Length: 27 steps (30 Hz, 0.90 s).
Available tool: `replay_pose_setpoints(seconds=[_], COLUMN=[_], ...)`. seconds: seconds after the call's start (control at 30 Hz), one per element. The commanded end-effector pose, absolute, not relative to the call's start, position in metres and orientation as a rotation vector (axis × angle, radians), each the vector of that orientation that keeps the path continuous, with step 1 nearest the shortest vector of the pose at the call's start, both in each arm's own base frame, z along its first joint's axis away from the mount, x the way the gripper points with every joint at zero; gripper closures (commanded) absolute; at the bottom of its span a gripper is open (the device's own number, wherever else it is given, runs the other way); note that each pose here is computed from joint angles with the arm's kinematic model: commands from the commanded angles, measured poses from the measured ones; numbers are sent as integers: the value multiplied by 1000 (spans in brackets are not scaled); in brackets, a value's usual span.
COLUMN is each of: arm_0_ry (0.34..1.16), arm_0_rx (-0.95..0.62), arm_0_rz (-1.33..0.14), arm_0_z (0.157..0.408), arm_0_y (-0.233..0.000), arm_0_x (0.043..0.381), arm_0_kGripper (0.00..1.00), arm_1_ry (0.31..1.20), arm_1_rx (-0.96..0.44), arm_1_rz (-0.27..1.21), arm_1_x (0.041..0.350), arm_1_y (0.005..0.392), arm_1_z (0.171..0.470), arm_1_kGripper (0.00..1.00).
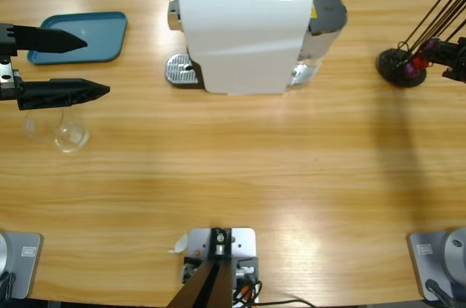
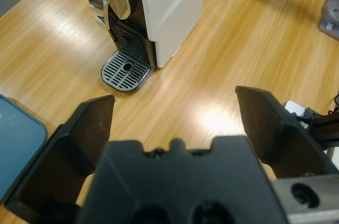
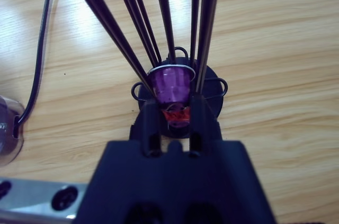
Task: Pour coffee
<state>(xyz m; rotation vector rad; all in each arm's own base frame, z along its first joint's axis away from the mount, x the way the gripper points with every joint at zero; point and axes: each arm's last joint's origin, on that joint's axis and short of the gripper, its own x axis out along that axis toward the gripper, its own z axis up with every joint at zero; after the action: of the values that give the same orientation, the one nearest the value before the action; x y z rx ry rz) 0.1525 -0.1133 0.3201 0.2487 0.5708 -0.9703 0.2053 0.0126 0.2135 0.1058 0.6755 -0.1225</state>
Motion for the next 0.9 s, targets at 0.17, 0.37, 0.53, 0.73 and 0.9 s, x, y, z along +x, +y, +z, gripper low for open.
replay_pose_setpoints(seconds=[0.17, 0.37, 0.53, 0.73, 0.9], arm_0_ry=[593, 593, 597, 596, 599], arm_0_rx=[247, 248, 248, 248, 244], arm_0_rz=[-987, -991, -998, -1000, -1008], arm_0_z=[307, 306, 304, 303, 300], arm_0_y=[-114, -116, -118, -119, -121], arm_0_x=[149, 151, 152, 153, 152], arm_0_kGripper=[13, 13, 13, 13, 13], arm_1_ry=[632, 598, 562, 518, 478], arm_1_rx=[97, 70, 67, 65, 49], arm_1_rz=[-119, -111, -105, -112, -95], arm_1_x=[195, 188, 185, 177, 159], arm_1_y=[10, 9, 9, 9, 12], arm_1_z=[236, 266, 288, 316, 338], arm_1_kGripper=[1000, 1000, 1000, 1000, 1000])
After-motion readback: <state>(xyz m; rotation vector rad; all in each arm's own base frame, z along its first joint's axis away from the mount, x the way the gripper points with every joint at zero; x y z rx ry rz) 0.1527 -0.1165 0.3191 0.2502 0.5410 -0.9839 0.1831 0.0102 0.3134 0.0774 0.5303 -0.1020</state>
